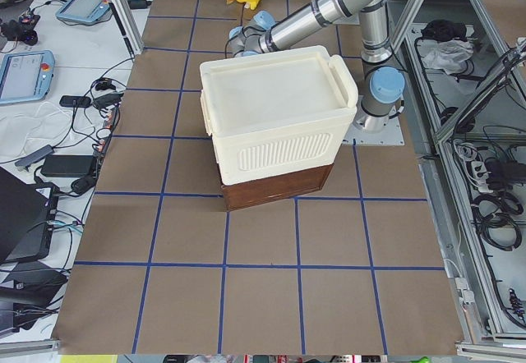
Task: Pull drawer sideways
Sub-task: 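Close the left gripper around the white bar handle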
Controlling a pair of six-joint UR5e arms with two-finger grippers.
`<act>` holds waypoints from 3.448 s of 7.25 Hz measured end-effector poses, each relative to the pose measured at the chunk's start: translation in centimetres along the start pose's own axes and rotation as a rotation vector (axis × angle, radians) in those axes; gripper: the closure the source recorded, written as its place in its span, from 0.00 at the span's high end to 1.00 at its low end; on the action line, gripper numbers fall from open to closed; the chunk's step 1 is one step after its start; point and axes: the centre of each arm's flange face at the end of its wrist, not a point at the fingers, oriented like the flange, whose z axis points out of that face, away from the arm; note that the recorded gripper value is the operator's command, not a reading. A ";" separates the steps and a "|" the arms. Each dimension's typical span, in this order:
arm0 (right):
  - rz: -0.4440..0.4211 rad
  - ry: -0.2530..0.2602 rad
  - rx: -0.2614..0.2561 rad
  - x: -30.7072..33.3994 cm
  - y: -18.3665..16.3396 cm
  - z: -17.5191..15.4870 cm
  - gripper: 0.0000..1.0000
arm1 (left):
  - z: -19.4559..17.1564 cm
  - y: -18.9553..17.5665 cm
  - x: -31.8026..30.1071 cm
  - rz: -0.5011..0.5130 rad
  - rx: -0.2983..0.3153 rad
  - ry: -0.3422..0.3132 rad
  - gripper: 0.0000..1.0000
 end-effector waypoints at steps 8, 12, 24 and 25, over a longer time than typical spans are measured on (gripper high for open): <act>0.000 0.000 0.000 0.0 0.0 0.0 1.00 | 0.4 -0.6 0.2 -0.007 -0.001 -0.013 0.67; 0.000 0.000 0.000 0.0 0.0 0.0 1.00 | 0.2 -0.6 0.4 -0.006 -0.002 -0.006 0.59; 0.000 0.000 0.000 0.0 0.0 0.0 1.00 | 0.2 -0.5 0.3 0.002 -0.002 -0.005 0.43; 0.000 0.000 0.000 0.0 0.0 0.0 1.00 | 0.1 -0.5 0.2 0.002 0.000 -0.006 0.43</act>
